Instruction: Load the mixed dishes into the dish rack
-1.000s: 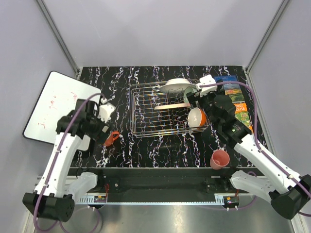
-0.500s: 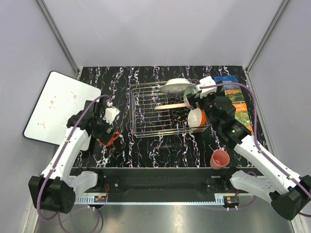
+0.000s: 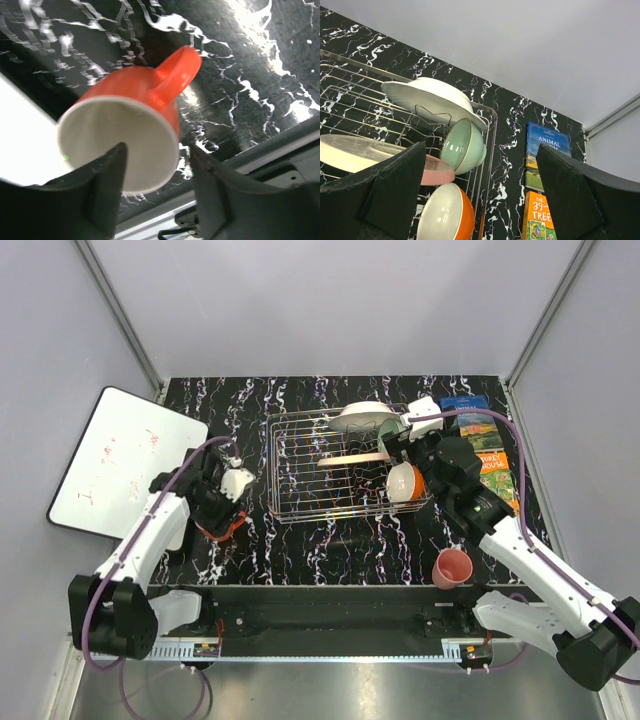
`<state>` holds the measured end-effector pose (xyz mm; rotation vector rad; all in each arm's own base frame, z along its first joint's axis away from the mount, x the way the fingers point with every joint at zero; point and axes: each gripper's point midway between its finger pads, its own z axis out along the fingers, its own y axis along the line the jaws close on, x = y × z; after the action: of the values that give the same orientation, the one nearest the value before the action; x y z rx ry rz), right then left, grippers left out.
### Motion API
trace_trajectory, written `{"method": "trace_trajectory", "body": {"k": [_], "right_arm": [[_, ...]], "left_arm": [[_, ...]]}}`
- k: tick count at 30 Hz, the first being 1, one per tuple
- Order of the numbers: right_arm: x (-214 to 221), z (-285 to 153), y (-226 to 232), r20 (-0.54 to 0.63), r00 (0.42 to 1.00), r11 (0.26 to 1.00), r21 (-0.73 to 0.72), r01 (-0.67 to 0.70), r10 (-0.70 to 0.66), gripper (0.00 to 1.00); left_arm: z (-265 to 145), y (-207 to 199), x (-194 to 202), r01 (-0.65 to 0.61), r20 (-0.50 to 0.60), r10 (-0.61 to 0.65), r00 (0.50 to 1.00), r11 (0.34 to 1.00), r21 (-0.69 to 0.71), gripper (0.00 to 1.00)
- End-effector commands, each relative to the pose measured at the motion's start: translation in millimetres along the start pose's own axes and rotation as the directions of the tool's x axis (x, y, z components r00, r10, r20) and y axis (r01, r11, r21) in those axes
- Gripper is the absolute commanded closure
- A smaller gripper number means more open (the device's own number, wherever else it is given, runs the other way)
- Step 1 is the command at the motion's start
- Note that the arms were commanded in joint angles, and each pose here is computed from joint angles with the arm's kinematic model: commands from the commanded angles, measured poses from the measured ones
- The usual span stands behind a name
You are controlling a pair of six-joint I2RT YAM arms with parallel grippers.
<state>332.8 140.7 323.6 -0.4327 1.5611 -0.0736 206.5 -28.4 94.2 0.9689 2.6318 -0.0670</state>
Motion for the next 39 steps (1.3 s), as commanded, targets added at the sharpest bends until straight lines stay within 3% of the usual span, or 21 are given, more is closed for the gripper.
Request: {"method": "trace_trajectory", "body": {"k": [1,7,12,16,19,21,24,25,29,32,35,36,37,38,39], "right_arm": [[-18,2,-1,0.055,0.998,0.999,0.000,-0.040,0.040,0.03],[-16,4,0,0.046,0.998,0.999,-0.001,-0.043,0.043,0.03],[-16,5,2,0.040,0.998,0.998,-0.011,-0.056,0.057,0.03],[-22,5,9,0.036,0.993,0.993,-0.047,-0.107,0.109,0.02],[-34,1,21,0.023,0.980,0.973,-0.118,-0.196,0.200,0.00],[-34,-2,37,-0.023,0.965,0.946,-0.192,-0.260,0.260,0.00],[-52,-11,65,-0.110,0.864,0.814,-0.296,-0.500,0.491,0.00],[-57,-15,76,-0.149,0.840,0.769,-0.344,-0.538,0.521,0.00],[-66,-18,111,-0.340,0.725,0.606,-0.398,-0.688,0.600,0.00],[-86,-24,134,-0.429,0.665,0.474,-0.475,-0.742,0.612,0.00],[-117,-37,156,-0.499,0.602,0.274,-0.581,-0.766,0.623,0.00],[-123,-42,162,-0.551,0.552,0.195,-0.575,-0.795,0.626,0.00],[-136,-46,170,-0.565,0.551,0.113,-0.627,-0.770,0.614,0.00],[-140,-49,174,-0.589,0.534,0.060,-0.636,-0.769,0.606,0.00],[-139,-52,179,-0.653,0.471,-0.019,-0.596,-0.803,0.593,0.00]], "left_arm": [[17,-7,-4,-0.004,0.005,0.003,1.000,0.998,0.069,0.52],[31,-9,1,-0.009,-0.022,0.011,1.000,0.997,0.076,0.52],[25,-4,-4,-0.017,-0.014,0.018,1.000,0.998,0.055,1.00],[-3,-1,-26,-0.021,0.064,0.019,0.998,0.999,0.038,1.00],[-44,-5,-59,-0.039,0.213,0.029,0.977,0.998,0.047,1.00],[-89,-18,-90,-0.112,0.389,0.078,0.918,0.992,0.064,1.00],[-159,-29,-125,-0.192,0.630,0.168,0.758,0.981,-0.030,1.00],[-191,-32,-135,-0.214,0.709,0.223,0.669,0.971,-0.103,1.00],[-235,-40,-139,-0.329,0.751,0.462,0.472,0.883,-0.336,1.00],[-246,-48,-134,-0.388,0.727,0.568,0.386,0.815,-0.431,1.00],[-251,-62,-133,-0.437,0.740,0.598,0.307,0.780,-0.449,1.00],[-253,-68,-133,-0.451,0.747,0.606,0.273,0.767,-0.457,1.00],[-256,-78,-134,-0.468,0.759,0.620,0.201,0.741,-0.481,1.00],[-259,-81,-134,-0.465,0.761,0.629,0.160,0.728,-0.504,1.00],[-261,-83,-135,-0.458,0.762,0.635,0.127,0.719,-0.523,1.00]]}}
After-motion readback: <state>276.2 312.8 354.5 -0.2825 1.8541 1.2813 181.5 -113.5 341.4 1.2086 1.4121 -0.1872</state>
